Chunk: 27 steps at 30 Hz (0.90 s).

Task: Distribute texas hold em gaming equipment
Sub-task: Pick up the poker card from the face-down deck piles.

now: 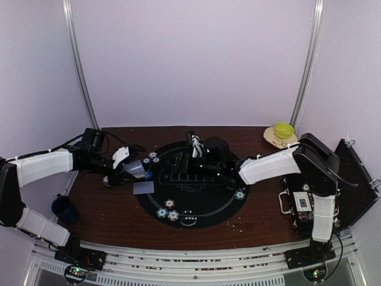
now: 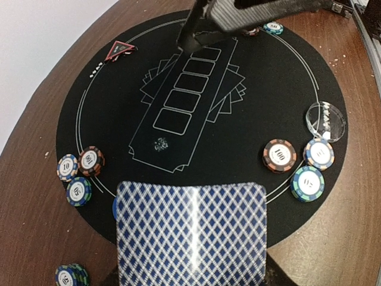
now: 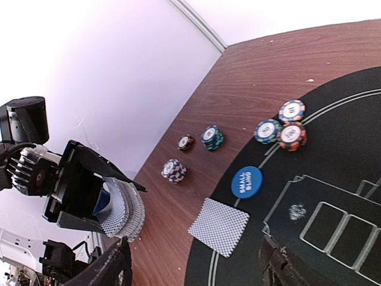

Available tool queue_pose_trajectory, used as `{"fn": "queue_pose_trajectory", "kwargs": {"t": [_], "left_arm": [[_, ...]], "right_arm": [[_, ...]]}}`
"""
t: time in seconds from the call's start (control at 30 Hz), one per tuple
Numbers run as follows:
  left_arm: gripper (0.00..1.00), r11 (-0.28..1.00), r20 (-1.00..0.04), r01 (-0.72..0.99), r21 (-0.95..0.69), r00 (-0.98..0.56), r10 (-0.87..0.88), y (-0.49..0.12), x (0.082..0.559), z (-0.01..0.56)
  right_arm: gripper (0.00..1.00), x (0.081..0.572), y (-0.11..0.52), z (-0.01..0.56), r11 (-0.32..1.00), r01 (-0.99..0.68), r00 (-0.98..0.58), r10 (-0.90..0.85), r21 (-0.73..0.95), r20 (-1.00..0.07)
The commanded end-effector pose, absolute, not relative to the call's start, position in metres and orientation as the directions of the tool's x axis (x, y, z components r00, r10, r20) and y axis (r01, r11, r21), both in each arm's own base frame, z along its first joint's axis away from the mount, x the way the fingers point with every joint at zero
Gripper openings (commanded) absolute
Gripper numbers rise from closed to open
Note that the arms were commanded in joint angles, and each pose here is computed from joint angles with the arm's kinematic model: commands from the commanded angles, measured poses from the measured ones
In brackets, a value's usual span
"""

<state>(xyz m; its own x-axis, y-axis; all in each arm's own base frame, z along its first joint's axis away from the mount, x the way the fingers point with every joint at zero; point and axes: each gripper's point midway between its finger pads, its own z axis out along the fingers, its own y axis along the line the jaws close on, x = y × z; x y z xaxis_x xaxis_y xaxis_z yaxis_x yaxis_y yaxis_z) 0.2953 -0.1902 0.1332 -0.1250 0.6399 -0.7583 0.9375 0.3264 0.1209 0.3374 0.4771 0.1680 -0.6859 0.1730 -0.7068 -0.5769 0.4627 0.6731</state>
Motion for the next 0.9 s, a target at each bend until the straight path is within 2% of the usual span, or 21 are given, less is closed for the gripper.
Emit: {"fn": "queue_pose_trajectory", "kwargs": {"t": [0.0,0.27,0.5,0.87], "left_arm": [[0.42,0.346,-0.775,0.928,0.137,-0.117,0.621,-0.19,0.304,0.135],[0.42,0.339,-0.771,0.933,0.122,-0.126,0.625,-0.191,0.303,0.129],[0.43,0.321,-0.77,0.941,0.106,-0.127,0.626,-0.193,0.301,0.124],[0.43,0.282,-0.776,0.956,0.083,-0.115,0.62,-0.197,0.293,0.122]], "right_arm": [[0.75,0.326,0.514,0.181,0.328,-0.597,-0.702,0.228,0.732,-0.674],[0.76,0.314,0.554,0.184,0.214,-0.597,-0.746,0.205,0.773,-0.634],[0.77,0.317,0.572,0.174,0.228,-0.585,-0.763,0.171,0.778,-0.623],[0.74,0.328,0.581,0.148,0.328,-0.577,-0.761,0.117,0.748,-0.639]]}}
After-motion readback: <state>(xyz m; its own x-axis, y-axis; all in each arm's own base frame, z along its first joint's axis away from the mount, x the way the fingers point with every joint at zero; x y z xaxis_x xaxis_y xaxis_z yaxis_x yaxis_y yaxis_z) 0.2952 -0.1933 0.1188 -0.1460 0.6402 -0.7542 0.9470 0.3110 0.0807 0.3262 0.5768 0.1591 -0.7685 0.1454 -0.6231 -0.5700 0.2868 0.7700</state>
